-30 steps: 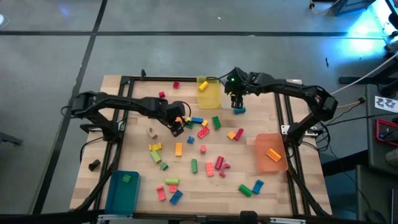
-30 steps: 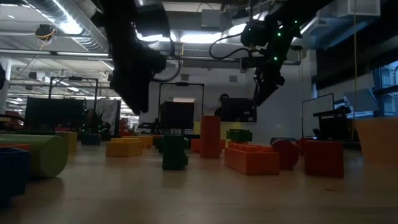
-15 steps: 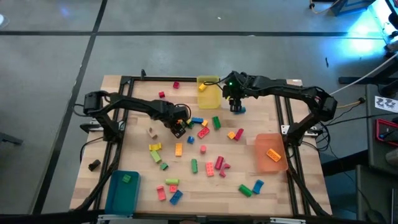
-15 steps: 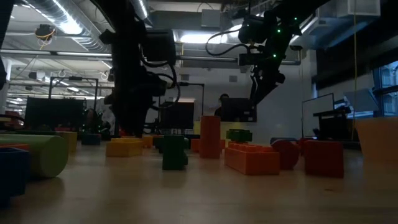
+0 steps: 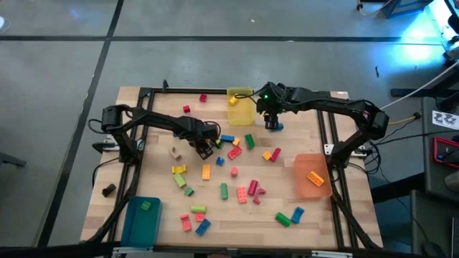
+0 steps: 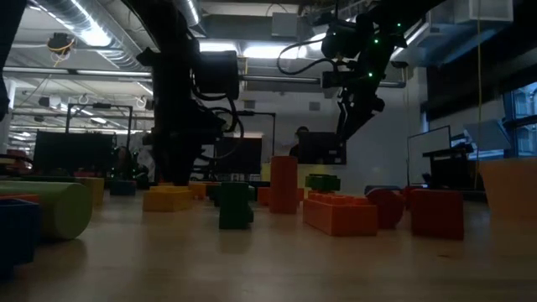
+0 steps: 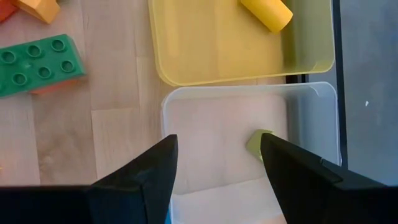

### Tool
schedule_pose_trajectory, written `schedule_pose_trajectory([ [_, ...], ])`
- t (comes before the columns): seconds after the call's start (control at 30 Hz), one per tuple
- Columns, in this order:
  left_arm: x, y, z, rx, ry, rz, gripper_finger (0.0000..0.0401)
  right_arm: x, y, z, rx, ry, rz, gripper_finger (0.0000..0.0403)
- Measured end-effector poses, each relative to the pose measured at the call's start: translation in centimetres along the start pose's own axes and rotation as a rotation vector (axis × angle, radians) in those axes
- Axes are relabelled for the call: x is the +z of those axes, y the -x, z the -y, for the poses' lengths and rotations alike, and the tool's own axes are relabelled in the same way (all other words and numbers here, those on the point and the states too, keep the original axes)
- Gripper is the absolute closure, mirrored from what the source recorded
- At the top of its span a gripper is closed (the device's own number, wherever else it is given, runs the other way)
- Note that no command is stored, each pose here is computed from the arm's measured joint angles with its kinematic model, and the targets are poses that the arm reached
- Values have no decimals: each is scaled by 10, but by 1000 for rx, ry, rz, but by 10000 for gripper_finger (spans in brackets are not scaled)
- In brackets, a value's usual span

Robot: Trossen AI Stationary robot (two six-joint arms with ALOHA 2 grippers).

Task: Sort blocks by size
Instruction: Put the yellow square game piece into the blue bin

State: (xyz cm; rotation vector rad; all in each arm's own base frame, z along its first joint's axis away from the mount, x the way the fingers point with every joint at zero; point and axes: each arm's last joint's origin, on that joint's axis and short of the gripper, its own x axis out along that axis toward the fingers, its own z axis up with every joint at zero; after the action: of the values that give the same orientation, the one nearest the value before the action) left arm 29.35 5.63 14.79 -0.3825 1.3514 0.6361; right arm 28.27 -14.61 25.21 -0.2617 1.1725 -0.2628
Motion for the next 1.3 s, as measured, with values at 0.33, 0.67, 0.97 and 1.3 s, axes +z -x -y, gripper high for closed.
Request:
schedule_pose_trajectory([
  [0.33, -3, 32, -7, -93, -63, 49, 337, 0, 0, 0, 1, 1, 0, 171],
  [0.67, -51, 115, -14, -434, -84, -213, 333, 2, 1, -5, 165, -43, 83, 171],
  [0.97, -116, 157, 16, -527, 88, -486, 328, 1, 1, -6, 183, -79, 65, 171],
  [1.3, -170, 170, 45, -399, 166, -620, 316, -5, 1, -9, 213, -82, 2, 171],
])
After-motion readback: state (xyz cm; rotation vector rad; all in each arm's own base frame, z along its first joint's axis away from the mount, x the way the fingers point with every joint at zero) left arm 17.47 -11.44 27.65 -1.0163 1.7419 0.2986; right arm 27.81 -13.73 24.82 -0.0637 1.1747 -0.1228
